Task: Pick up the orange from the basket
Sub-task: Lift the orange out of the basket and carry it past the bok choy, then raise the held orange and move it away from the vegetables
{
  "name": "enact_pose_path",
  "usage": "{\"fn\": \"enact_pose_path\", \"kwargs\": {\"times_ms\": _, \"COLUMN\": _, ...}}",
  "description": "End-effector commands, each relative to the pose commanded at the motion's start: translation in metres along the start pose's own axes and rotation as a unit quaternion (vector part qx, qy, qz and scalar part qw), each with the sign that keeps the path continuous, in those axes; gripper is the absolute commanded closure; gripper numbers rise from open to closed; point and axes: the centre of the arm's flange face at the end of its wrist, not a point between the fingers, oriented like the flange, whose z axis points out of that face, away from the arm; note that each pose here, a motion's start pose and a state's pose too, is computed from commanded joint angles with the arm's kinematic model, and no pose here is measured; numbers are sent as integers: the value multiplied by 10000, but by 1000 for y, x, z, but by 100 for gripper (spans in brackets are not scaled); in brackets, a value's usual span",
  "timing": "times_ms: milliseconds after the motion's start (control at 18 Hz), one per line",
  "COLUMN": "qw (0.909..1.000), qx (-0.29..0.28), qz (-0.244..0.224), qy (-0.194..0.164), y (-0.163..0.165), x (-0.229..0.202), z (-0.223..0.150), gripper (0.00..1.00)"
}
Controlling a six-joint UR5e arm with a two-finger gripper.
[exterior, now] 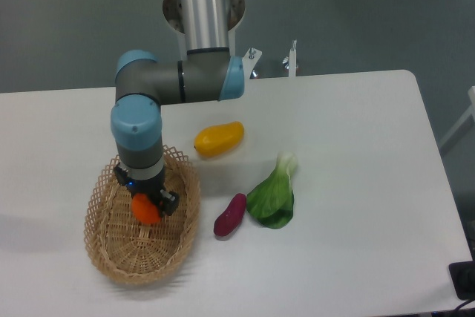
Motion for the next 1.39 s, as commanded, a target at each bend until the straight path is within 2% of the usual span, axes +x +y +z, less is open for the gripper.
{"fn": "enact_pose_path", "kwargs": {"times_ms": 222, "qw": 9990, "qx": 185, "qz": -334, "qy": -246, "y": 21, "x": -44, "z": -33, "gripper": 53}}
{"fn": "enact_pose_path", "kwargs": {"times_ms": 389, "qw": 9985, "qx": 252, "qz": -286, "qy": -393, "y": 39, "x": -73, "z": -50, "gripper": 53}}
{"fn": "enact_pose_path", "kwargs": {"times_ms": 667, "qw": 9968, "qx": 351, "qz": -309, "qy": -644, "y": 47, "x": -120, "z": -73, "gripper": 53}}
{"fn": "enact_pose_path", "kwargs": {"times_ms": 778, "qw": 9964, "qx": 224, "qz": -303, "qy": -753, "y": 54, "x": -133, "z": -73, "gripper": 53}}
{"fn": "enact_pose_path", "kwargs": {"times_ms": 1111, "qw": 9946, "qx": -42, "qz": -426, "qy": -945, "y": 103, "x": -185, "z": -76, "gripper": 52}}
{"fn": "enact_pose_path", "kwargs": {"times_ms": 1389, "qw": 9944, "qx": -188, "qz": 196, "qy": -1024, "y": 136, "x": -218, "z": -84, "gripper": 51}}
